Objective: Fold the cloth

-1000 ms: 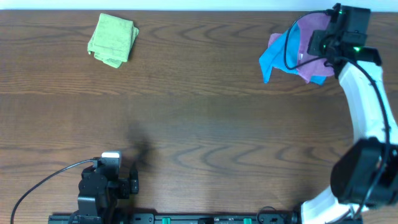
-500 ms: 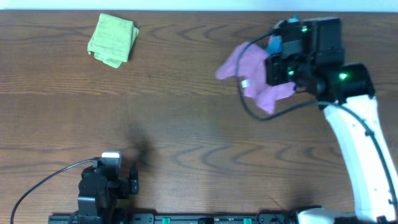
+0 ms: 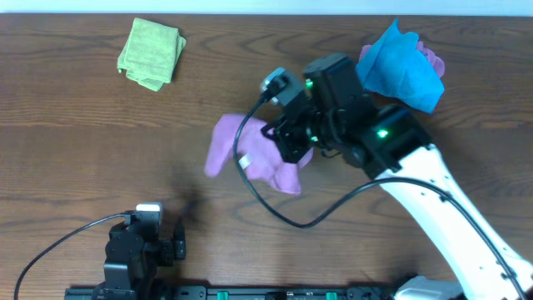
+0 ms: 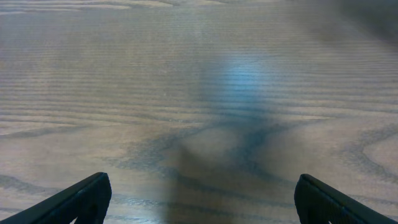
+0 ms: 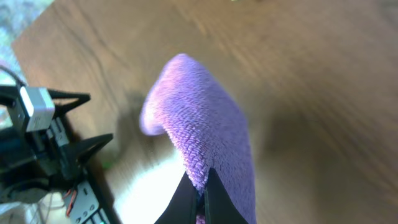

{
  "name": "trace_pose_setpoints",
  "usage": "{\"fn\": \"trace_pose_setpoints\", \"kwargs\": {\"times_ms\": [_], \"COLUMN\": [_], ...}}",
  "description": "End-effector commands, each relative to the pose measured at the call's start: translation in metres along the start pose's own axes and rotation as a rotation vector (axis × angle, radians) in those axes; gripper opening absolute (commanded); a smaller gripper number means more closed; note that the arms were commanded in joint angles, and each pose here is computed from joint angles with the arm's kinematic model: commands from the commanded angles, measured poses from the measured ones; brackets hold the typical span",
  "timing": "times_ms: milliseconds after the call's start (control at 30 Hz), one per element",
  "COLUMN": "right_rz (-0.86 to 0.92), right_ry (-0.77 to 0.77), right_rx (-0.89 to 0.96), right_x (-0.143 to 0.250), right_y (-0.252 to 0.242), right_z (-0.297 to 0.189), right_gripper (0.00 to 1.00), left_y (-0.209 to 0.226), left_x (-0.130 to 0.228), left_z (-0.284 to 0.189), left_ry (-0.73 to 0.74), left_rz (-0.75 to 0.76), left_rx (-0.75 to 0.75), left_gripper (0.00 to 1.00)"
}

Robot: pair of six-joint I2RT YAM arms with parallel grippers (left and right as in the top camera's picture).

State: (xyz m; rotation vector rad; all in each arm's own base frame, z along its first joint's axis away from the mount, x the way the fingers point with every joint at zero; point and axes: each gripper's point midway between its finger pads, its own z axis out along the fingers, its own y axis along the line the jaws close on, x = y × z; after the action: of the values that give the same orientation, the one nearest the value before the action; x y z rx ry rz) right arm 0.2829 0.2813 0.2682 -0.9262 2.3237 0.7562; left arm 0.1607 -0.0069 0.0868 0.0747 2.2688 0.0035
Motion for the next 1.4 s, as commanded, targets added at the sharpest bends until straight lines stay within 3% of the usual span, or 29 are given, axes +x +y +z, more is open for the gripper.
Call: {"fn": "trace_pose_setpoints", "kwargs": {"times_ms": [0,67,133,200,233,267,400,500,667,1000,1267,1367], "right_rz": [0.006,-0.001,0.004,0.046,0.075,0.092,0.150,0.182,0.219,0.293,0.132,0.090], "right_ry": [0.078,0.132,0.169,0.181,0.173,0.159,0.134,0.192,0.417,0.559,0.577,0.578], "right_rx": [0.013,0.093,0.212,0.367,0.393,0.402,0.388,0.271,0.154,0.057,0.022,0.096], "right_x": [0.009,0.017,0.024,0.028,0.028,0.026,0.024,0.040,0.098,0.175,0.201,0.201], "right_y": [-0.013,-0.043,-0.081,-0.128,-0.141,-0.148,-0.157,-0.142,-0.120,-0.108,-0.113,-0.128], "right_z": [0.033,0.058,0.081,0.096,0.098,0.095,0.075,0.064,0.053,0.077,0.089,0.090], "right_gripper": [0.01,0.01,0.55,0.68,0.80,0.82,0.83,0.82,0.81,0.77,0.73,0.73], "left_y": [0.000,0.000,0.000,0.000,0.000,0.000,0.000,0.000,0.000,0.000,0.000,0.000], "left_x": [0.017,0.017,0.017,0.017,0.017,0.017,0.017,0.016,0.016,0.012,0.009,0.009], "left_z": [0.001,0.001,0.001,0.001,0.001,0.001,0.001,0.001,0.001,0.001,0.001,0.001], "left_ry": [0.062,0.062,0.062,0.062,0.062,0.062,0.061,0.058,0.057,0.042,0.031,0.031], "left_rz": [0.028,0.028,0.028,0.028,0.028,0.028,0.028,0.028,0.028,0.027,0.026,0.026], "left_rx": [0.000,0.000,0.000,0.000,0.000,0.000,-0.001,0.000,-0.001,0.000,0.001,0.002], "left_gripper": [0.95,0.96,0.95,0.95,0.95,0.95,0.96,0.95,0.95,0.95,0.95,0.95]}}
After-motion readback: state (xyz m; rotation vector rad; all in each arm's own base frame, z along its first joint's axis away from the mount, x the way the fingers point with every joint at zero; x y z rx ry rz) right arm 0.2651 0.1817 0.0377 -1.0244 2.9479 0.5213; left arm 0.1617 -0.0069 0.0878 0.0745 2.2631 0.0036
